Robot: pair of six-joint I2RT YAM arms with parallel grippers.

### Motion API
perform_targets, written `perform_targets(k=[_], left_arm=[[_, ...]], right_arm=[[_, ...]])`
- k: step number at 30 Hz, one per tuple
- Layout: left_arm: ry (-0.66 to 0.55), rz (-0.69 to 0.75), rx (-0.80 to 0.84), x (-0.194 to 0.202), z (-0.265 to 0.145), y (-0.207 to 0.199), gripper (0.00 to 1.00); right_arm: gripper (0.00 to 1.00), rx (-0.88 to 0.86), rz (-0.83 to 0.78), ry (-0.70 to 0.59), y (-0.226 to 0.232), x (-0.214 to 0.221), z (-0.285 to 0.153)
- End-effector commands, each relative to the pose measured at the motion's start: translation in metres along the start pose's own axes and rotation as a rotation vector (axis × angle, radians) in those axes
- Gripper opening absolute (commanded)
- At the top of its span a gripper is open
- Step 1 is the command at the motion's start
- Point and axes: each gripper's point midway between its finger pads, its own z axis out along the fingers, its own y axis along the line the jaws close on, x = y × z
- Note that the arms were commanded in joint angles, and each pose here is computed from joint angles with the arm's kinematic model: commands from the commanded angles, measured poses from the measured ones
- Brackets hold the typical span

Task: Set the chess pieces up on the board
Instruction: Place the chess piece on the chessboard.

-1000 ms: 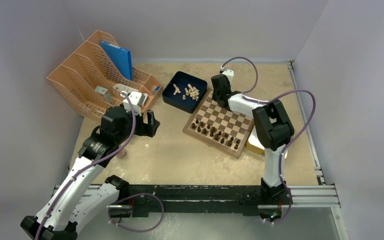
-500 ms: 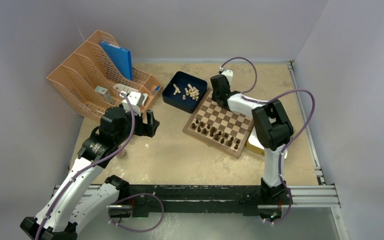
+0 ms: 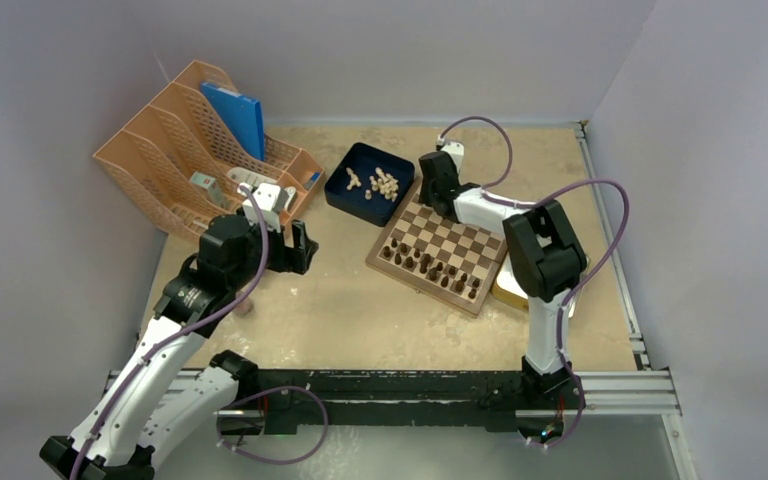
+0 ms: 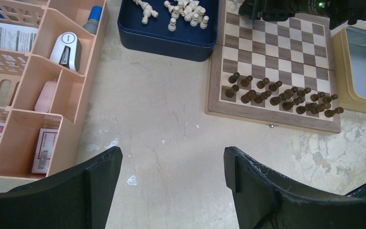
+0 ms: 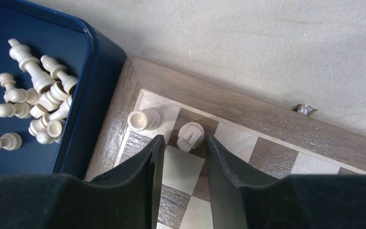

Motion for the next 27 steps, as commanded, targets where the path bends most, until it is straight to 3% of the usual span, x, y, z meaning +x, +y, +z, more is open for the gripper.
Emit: perform_targets(k=[1, 14, 27], left_arm=[[-0.046, -0.006, -0.03, -0.009, -0.003, 0.005, 0.78], [-0.062, -0.002, -0.028, -0.013, -0.006, 0.005, 0.78], [-0.087, -0.001, -0.025, -0.016, -0.011, 0.004, 0.78]], right_arm=[[0.41, -0.038, 0.047, -0.02, 0.01, -0.025, -0.026], [0.48, -0.006, 0.047, -0.157, -0.001, -0.076, -0.064], [0.43, -0.285, -0.046, -0.252, 0.081, -0.124, -0.093]])
